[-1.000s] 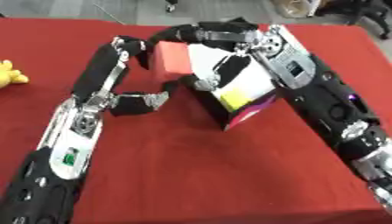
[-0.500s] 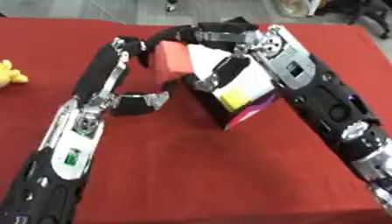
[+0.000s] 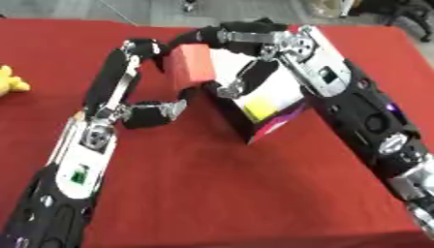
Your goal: Pick up the objects with one hand, pass them to the other hand, and then place them into the box on the other side of the table.
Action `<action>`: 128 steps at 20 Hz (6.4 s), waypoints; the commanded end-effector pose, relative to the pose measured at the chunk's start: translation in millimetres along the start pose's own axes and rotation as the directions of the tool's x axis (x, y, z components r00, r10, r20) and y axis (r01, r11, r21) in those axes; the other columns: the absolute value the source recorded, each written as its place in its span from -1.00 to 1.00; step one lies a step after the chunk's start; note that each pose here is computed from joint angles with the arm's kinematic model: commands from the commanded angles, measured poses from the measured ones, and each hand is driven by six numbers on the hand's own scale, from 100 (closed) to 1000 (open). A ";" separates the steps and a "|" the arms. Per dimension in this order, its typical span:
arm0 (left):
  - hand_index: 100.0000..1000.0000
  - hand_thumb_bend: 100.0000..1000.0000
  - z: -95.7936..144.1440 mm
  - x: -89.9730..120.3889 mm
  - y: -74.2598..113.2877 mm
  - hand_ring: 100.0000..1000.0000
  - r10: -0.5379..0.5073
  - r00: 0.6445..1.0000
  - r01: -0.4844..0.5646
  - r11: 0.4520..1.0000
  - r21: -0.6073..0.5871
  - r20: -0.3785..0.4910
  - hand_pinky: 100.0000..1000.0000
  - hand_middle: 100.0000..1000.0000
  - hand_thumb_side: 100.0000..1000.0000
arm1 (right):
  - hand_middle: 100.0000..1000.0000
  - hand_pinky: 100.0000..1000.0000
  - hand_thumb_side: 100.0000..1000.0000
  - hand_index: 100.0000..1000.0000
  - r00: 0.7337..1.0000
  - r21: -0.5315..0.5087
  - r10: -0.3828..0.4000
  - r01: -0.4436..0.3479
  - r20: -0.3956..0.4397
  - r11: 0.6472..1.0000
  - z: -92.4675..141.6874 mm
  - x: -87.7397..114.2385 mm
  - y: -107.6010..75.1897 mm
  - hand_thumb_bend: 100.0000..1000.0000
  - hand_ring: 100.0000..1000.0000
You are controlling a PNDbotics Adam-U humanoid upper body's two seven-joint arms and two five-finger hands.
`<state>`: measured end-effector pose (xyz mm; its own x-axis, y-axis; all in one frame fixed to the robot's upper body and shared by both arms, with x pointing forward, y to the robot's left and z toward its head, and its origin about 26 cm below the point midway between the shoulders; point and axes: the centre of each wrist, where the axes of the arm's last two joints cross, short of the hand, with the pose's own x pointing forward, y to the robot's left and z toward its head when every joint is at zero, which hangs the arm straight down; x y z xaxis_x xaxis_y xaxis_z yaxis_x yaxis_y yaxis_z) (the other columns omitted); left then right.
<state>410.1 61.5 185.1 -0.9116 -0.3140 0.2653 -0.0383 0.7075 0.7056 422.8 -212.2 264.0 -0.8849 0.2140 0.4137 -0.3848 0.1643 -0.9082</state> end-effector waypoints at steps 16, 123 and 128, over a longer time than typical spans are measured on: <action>0.13 -0.67 -4.7 1.2 3.5 -0.07 -0.076 0.996 0.077 0.997 0.013 -0.046 0.36 -0.13 -0.33 | 0.43 0.85 -1.00 0.36 0.998 0.025 0.031 -0.032 0.063 0.999 10.4 9.7 -20.3 -1.00 0.60; 0.53 -0.17 36.8 -25.9 20.1 0.26 -0.241 0.947 0.245 0.970 -0.009 -0.211 0.51 0.24 0.35 | 1.00 1.00 -1.00 1.00 0.906 -0.163 0.191 -0.268 -0.377 0.949 162.5 -45.2 -10.0 -1.00 1.00; 0.53 -0.22 38.6 -29.2 27.1 0.27 -0.255 0.941 0.261 0.965 -0.001 -0.224 0.51 0.24 0.32 | 1.00 1.00 -0.60 1.00 0.923 -0.266 0.134 -0.240 -0.360 0.934 156.8 -41.4 -15.4 -1.00 1.00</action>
<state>417.8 107.4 157.2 -0.7551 -0.6091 0.2425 -0.2369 0.5985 0.7653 426.8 -372.4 233.1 -0.7514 0.5784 0.3174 -0.1156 0.3583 -0.9264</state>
